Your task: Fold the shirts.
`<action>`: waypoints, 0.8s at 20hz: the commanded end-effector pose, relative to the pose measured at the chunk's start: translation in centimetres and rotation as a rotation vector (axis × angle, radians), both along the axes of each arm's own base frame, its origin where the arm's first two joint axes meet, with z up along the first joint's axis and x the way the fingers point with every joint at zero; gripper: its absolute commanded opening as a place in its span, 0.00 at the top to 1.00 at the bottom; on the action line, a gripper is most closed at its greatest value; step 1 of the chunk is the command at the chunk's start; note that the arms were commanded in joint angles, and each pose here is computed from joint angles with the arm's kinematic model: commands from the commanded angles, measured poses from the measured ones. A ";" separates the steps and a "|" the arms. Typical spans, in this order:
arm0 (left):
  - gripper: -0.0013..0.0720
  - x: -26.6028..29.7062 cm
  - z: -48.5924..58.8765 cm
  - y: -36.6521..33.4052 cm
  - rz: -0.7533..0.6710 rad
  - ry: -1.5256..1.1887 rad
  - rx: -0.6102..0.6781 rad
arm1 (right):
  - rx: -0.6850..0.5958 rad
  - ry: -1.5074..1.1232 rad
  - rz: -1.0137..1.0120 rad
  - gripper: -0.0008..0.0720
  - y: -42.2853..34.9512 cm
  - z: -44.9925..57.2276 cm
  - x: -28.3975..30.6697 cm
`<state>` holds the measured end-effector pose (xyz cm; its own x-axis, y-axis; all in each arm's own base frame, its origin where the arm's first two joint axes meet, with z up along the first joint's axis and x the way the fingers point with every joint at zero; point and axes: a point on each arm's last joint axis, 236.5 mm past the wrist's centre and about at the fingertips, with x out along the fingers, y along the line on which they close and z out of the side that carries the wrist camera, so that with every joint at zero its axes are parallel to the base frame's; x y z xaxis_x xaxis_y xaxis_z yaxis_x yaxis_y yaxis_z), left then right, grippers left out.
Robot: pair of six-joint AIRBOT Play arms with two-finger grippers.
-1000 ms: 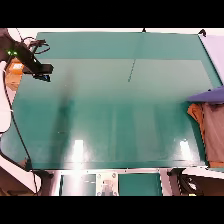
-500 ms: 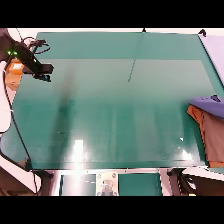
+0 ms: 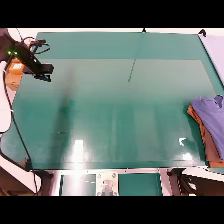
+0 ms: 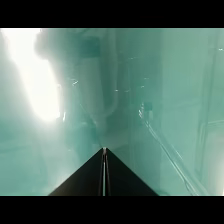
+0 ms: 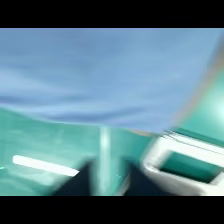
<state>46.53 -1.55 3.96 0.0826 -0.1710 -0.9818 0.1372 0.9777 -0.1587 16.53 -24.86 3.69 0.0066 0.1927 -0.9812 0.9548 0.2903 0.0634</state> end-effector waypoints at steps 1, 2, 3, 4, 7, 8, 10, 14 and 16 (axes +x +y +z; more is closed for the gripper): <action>0.94 -1.1 0.2 -0.9 -0.017 0.027 -0.012 | -0.024 -0.272 0.180 0.94 2.2 1.4 8.7; 0.94 -1.8 0.4 -1.4 -0.016 0.031 -0.012 | -0.050 -0.336 0.251 0.96 3.3 2.0 11.3; 0.94 -2.6 0.6 -1.7 -0.015 0.025 -0.014 | -0.077 -0.389 0.341 0.96 5.0 2.7 13.6; 0.94 -3.7 0.7 -2.0 -0.004 0.017 -0.014 | -0.097 -0.415 0.417 0.96 6.9 3.0 15.1; 0.94 -8.8 0.0 -2.7 0.018 0.026 -0.024 | -0.119 -0.479 0.636 0.97 14.9 2.3 16.6; 0.94 -11.1 -0.4 -2.9 0.036 0.031 -0.030 | -0.111 -0.487 0.689 0.97 17.6 1.4 16.0; 0.94 -15.5 -1.1 -3.2 0.071 0.028 -0.045 | -0.061 -0.485 0.785 0.96 23.3 -1.4 12.9; 0.94 -22.0 -1.8 -4.0 0.109 -0.009 -0.082 | 0.023 -0.535 0.904 0.96 30.7 -5.0 9.0; 0.94 -23.1 -1.7 -3.9 0.107 -0.026 -0.080 | 0.036 -0.546 0.965 0.96 32.5 -5.2 8.6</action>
